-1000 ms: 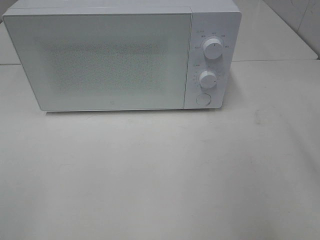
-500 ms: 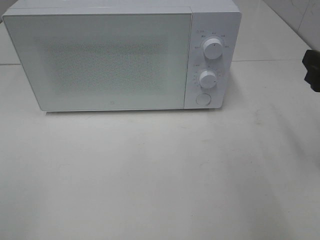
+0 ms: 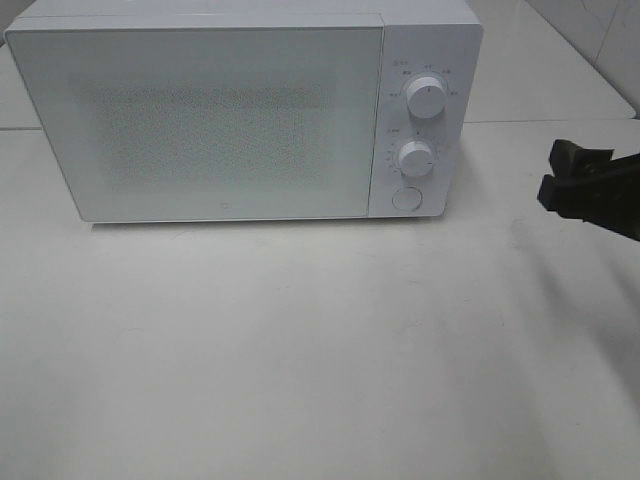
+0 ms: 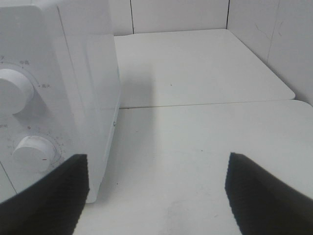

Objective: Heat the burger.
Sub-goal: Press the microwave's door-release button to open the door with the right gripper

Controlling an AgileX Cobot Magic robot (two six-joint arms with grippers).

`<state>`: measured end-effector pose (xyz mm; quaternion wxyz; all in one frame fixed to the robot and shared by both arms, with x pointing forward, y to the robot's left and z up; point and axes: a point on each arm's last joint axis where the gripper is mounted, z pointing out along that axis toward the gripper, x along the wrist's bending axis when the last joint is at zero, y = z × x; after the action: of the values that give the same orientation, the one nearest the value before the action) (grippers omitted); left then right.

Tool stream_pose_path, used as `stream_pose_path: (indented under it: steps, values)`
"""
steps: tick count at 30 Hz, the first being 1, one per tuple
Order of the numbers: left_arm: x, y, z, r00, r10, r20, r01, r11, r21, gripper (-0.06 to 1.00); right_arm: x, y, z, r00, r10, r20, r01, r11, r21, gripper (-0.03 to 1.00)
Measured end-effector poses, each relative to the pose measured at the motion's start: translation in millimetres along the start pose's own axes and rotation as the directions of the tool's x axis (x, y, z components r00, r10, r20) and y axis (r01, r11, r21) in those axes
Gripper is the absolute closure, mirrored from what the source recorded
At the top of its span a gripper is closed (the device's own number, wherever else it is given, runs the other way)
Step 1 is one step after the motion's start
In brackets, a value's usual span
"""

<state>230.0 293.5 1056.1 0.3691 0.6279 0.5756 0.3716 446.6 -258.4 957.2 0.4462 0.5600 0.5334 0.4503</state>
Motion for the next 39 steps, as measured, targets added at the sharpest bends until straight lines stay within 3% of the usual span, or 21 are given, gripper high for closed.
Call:
stream_pose_path:
  steps: [5, 22, 32, 37, 38, 39]
  values:
    - [0, 0, 0, 1.000, 0.000, 0.000, 0.000, 1.000, 0.000, -0.03, 18, -14, 1, 1.000, -0.012, 0.009, 0.012, 1.000, 0.004, 0.21]
    - [0, 0, 0, 1.000, 0.000, 0.000, 0.000, 1.000, 0.000, -0.03, 94, -47, 5, 0.994, -0.047, -0.096, 0.053, 0.996, 0.067, 0.21]
    - [0, 0, 0, 1.000, 0.000, 0.000, 0.000, 1.000, 0.000, -0.03, 102, -46, 5, 0.994, -0.024, -0.111, 0.031, 0.998, 0.060, 0.21]
    - [0, 0, 0, 1.000, 0.000, 0.000, 0.000, 1.000, 0.000, -0.03, 103, -46, 5, 0.985, 0.139, -0.101, -0.131, 0.988, 0.079, 0.24]
    - [0, 0, 0, 1.000, 0.000, 0.000, 0.000, 1.000, 0.000, -0.03, 103, -46, 5, 0.966, 0.244, -0.092, -0.235, 0.968, 0.091, 0.26]
    - [0, 0, 0, 1.000, 0.000, 0.000, 0.000, 1.000, 0.000, -0.03, 103, -46, 5, 0.966, 0.244, -0.092, -0.235, 0.968, 0.091, 0.26]
